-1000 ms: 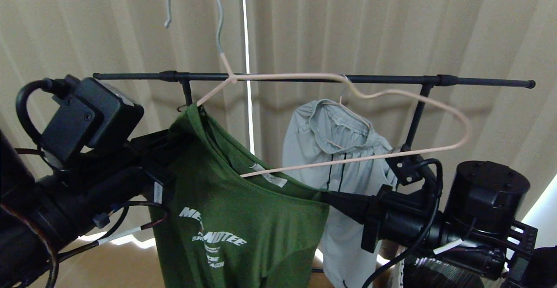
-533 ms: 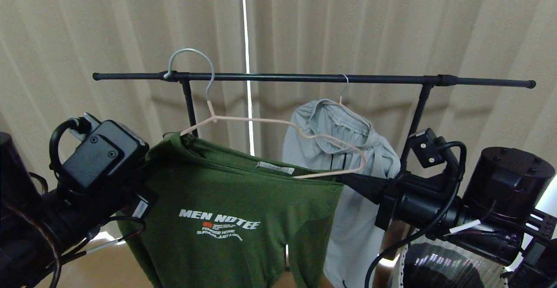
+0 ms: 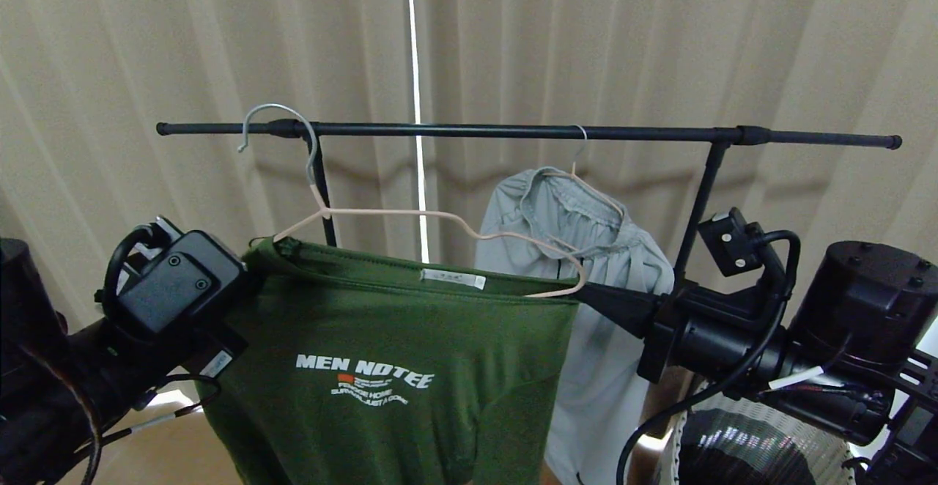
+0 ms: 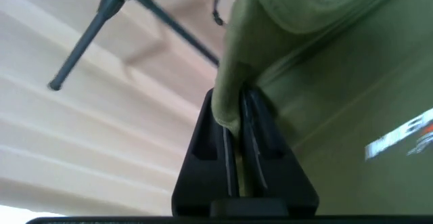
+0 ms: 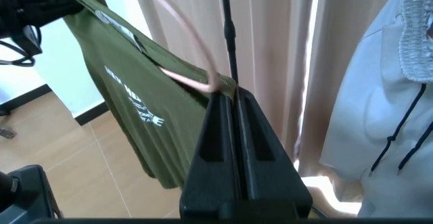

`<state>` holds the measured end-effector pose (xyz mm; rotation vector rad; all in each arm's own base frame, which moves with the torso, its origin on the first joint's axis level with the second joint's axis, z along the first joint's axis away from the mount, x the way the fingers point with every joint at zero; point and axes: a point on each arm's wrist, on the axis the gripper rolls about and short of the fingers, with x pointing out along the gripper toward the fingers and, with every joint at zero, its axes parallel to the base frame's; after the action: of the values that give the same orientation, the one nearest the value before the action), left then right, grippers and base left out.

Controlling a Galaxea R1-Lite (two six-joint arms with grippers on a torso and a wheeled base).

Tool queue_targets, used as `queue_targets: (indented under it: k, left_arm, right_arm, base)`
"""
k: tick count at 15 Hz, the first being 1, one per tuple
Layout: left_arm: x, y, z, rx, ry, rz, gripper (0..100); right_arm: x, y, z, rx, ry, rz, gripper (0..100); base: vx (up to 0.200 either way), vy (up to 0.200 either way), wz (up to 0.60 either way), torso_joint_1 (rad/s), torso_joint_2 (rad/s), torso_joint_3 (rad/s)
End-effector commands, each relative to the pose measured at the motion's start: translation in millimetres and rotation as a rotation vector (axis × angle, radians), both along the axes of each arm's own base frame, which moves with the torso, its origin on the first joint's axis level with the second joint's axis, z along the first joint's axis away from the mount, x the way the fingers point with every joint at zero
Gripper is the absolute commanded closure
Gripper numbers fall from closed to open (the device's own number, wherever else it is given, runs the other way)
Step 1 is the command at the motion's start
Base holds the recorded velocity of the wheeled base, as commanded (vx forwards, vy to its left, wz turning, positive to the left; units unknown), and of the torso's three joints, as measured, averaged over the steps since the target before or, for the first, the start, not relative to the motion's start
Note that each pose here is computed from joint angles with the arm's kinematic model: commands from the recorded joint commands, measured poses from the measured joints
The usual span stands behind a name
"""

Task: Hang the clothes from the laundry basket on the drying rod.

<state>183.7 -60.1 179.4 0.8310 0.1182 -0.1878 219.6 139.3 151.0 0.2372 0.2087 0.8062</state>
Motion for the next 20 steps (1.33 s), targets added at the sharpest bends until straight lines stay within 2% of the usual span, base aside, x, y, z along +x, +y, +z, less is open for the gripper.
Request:
queue_targets:
  k: [1,4,8,9,10,13,14,17,18,19,20]
  left_arm:
    - [1,3,0,0.004,-0.002,0.017,100]
    - [-2,5,-6,0.017,0.017,0.019,100]
    - [-2,11,-9,0.087,0.023,0.035,100]
    - [-2,11,-9,0.087,0.022,0.035,100]
    - [-1,10,-9,0.091,0.021,0.025,100]
    - [-3,3,-8,0.076,0.020,-0.009,100]
    - [-4,2,-9,0.075,0.020,-0.012,100]
    - [-4,2,-13,0.080,0.039,-0.012,100]
    - [-3,2,-10,0.058,0.029,-0.007,100]
    - [-2,1,-7,0.024,0.024,-0.001,100]
    - [0,1,-7,-0.005,0.029,0.010,100]
  right_arm:
    - [-1,0,1,0.003,-0.005,0.000,100]
    - [0,0,3,0.006,-0.013,0.003,100]
    - [3,2,7,-0.009,-0.036,0.011,100]
    - [3,2,7,-0.009,-0.036,0.011,100]
    - [-1,8,7,-0.027,-0.030,0.039,100]
    - [-16,42,17,-0.033,-0.033,0.175,100]
    - [-19,53,17,-0.059,-0.020,0.212,100]
    - [-19,62,18,-0.110,-0.048,0.243,100]
    - [-21,61,14,-0.145,-0.041,0.246,100]
    - [-22,58,12,-0.177,-0.034,0.246,0]
    - [-23,57,12,-0.189,-0.039,0.241,0]
  base:
    - [0.000,0.000,0.00,0.000,0.00,0.000]
    - [0.000,0.000,0.00,0.000,0.00,0.000]
    - [0.000,0.000,0.00,0.000,0.00,0.000]
    - [0.000,0.000,0.00,0.000,0.00,0.000]
    - [0.000,0.000,0.00,0.000,0.00,0.000]
    - [0.000,0.000,0.00,0.000,0.00,0.000]
    - [0.000,0.000,0.00,0.000,0.00,0.000]
    - [0.000,0.000,0.00,0.000,0.00,0.000]
    - [0.000,0.000,0.00,0.000,0.00,0.000]
    - [0.000,0.000,0.00,0.000,0.00,0.000]
    - [0.000,0.000,0.00,0.000,0.00,0.000]
